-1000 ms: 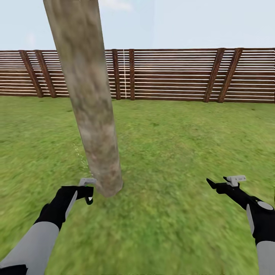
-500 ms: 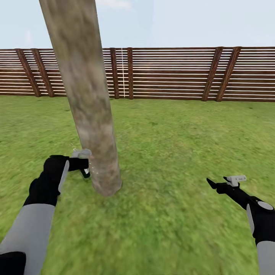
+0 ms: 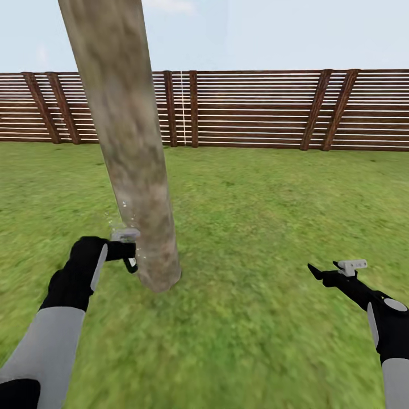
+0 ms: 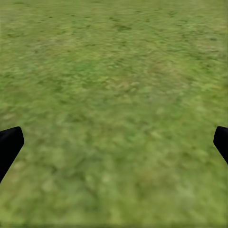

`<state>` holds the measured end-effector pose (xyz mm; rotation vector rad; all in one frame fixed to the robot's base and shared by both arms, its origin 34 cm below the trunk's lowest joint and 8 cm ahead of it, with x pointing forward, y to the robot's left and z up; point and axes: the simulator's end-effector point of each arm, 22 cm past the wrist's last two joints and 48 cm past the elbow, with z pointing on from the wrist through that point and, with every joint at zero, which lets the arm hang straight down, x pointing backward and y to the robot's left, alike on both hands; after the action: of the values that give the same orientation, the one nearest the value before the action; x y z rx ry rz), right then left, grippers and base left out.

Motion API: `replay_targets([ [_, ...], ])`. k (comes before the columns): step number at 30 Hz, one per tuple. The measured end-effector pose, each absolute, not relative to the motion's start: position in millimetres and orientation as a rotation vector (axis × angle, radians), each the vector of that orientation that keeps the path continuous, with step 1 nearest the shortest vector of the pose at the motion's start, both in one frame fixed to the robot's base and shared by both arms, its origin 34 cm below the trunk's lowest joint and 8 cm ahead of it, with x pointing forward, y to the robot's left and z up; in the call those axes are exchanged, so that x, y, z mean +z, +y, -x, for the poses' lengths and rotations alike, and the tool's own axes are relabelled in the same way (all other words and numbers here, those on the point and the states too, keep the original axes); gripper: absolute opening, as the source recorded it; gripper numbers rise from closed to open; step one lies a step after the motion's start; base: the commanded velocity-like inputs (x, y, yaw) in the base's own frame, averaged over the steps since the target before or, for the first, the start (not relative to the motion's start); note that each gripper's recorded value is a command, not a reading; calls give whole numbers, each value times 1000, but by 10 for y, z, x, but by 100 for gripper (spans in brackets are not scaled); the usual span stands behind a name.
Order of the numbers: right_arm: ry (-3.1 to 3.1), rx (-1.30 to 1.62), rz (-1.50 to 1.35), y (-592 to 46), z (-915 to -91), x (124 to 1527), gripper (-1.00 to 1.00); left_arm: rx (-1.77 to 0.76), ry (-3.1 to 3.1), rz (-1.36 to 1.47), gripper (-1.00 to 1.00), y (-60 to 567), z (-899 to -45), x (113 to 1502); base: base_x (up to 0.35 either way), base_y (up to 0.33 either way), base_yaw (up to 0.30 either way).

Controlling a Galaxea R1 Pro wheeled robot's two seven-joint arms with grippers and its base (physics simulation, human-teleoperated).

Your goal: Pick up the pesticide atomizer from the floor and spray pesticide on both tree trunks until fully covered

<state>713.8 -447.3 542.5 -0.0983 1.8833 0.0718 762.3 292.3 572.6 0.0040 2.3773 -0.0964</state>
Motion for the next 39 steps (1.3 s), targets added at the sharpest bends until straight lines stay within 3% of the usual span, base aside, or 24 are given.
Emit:
replay_targets([
  [6, 1884, 72, 98, -4473, -7138, 5424, 100, -108, 2488, -20, -100, 2905, -7323, 4450, 0, 0, 0],
  [16, 1883, 72, 99, -4472, -7137, 5428, 100, -21, 2485, 1, -100, 2968, -7127, 3864, -3, -7, 8],
  [26, 1883, 72, 98, -4473, -7137, 5427, 100, -37, 2483, -5, -100, 2844, -7135, 3862, -71, -242, 92],
  [39, 1879, 69, 100, -4478, -7142, 5451, 100, -54, 2480, 14, -100, 2827, -7144, 3871, 115, -267, 190],
])
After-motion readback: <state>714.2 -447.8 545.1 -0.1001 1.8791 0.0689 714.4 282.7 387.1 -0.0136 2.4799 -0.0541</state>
